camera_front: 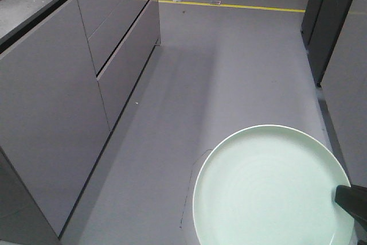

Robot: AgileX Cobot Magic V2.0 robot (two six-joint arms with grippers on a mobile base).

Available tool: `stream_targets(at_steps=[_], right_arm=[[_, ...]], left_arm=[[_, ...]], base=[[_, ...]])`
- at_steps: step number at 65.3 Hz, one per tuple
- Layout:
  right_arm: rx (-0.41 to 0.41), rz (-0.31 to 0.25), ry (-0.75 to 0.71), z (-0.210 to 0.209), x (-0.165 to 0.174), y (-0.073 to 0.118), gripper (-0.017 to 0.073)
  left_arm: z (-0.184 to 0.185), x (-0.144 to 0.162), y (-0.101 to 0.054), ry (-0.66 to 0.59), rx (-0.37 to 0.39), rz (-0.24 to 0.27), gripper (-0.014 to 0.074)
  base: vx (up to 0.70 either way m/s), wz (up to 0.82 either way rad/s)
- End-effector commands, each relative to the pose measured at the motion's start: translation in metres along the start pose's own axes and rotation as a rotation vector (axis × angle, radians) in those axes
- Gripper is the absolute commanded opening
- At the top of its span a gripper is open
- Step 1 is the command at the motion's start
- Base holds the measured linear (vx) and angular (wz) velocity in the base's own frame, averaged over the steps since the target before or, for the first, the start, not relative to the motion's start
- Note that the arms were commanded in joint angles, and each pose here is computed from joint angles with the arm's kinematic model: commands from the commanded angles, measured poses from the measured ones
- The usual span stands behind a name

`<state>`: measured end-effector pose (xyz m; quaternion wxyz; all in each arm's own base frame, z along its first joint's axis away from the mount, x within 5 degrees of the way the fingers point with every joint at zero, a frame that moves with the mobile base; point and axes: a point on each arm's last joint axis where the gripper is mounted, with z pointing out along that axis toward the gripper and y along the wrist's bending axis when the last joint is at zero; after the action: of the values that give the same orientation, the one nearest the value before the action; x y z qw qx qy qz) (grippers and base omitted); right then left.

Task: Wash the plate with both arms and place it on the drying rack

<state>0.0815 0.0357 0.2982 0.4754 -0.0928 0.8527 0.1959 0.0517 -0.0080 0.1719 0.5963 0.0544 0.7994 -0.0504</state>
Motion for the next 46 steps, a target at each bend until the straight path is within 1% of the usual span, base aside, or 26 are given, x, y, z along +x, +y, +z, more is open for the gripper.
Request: stream_targets(at_steps=[1, 46], right_arm=[[0.001, 0.019, -0.073, -0.0037, -0.0118, 0.0017, -0.0001], [0.001, 0.019, -0.073, -0.0037, -0.0118, 0.0017, -0.0001]], left_arm=[[-0.0047, -0.0168, -0.0009, -0.109, 0.012, -0.011, -0.0006], [-0.0047, -0.0168, -0.0009, -0.109, 0.012, -0.011, -0.0006]], base=[[0.21, 0.03], [0.20, 0.01]])
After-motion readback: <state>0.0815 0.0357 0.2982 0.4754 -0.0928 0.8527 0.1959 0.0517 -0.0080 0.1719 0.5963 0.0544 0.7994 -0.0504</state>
